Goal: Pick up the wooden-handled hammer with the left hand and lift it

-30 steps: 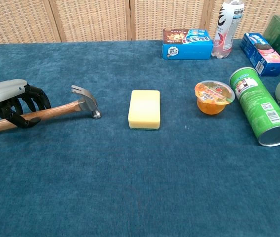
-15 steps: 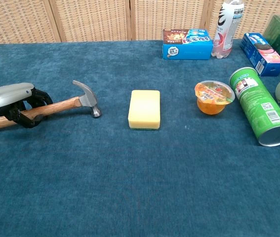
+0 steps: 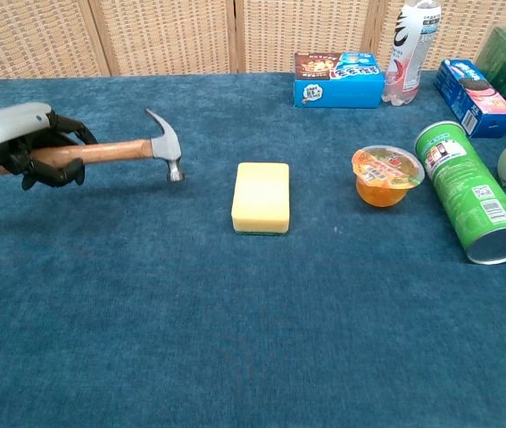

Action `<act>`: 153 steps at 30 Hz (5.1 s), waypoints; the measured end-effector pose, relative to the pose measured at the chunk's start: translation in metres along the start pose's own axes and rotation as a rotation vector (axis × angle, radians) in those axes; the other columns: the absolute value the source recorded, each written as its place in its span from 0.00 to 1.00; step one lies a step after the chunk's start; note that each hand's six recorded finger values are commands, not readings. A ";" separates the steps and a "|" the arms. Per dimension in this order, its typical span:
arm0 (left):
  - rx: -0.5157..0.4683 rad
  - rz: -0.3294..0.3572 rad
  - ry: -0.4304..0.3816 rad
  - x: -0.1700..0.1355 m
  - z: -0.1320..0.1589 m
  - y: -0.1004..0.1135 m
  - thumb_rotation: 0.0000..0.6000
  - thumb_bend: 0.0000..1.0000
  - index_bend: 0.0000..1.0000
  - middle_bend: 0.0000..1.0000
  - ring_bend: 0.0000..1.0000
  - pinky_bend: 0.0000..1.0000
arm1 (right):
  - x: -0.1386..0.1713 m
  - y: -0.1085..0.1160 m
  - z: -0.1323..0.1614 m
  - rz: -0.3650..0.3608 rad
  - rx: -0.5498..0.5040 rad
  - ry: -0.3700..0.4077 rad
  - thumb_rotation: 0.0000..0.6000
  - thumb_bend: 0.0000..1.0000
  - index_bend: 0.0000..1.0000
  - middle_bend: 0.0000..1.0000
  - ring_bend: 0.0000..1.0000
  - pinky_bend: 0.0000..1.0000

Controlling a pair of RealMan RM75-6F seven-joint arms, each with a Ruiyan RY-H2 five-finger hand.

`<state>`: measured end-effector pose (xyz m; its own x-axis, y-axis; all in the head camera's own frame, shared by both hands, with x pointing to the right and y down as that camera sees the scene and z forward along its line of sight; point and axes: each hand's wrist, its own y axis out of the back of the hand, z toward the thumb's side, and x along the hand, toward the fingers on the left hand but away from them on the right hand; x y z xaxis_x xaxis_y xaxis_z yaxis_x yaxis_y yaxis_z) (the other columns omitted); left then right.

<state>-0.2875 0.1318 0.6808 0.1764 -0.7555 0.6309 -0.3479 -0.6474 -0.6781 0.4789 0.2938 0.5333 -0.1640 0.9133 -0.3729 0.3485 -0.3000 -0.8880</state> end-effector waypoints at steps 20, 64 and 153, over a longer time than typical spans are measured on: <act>0.213 -0.028 -0.306 0.000 0.051 0.040 1.00 0.63 0.59 0.77 0.68 0.78 | 0.000 -0.006 -0.006 -0.002 -0.004 -0.050 1.00 0.29 0.54 0.58 0.51 0.46; 0.237 0.170 -0.450 0.016 0.091 0.011 1.00 0.62 0.59 0.77 0.68 0.80 | 0.003 -0.005 -0.021 -0.001 -0.008 -0.096 1.00 0.29 0.53 0.58 0.51 0.46; 0.016 0.279 0.111 -0.204 -0.102 0.069 1.00 0.19 0.22 0.28 0.18 0.26 | -0.036 -0.035 0.070 0.133 0.041 0.242 1.00 0.29 0.53 0.57 0.49 0.41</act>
<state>-0.4417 0.2512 0.5438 -0.0262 -0.8896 0.4559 -0.3544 -0.4182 -0.8364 0.4077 0.2523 0.5588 0.1077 0.9029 -0.4161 0.3142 -0.4280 -0.8474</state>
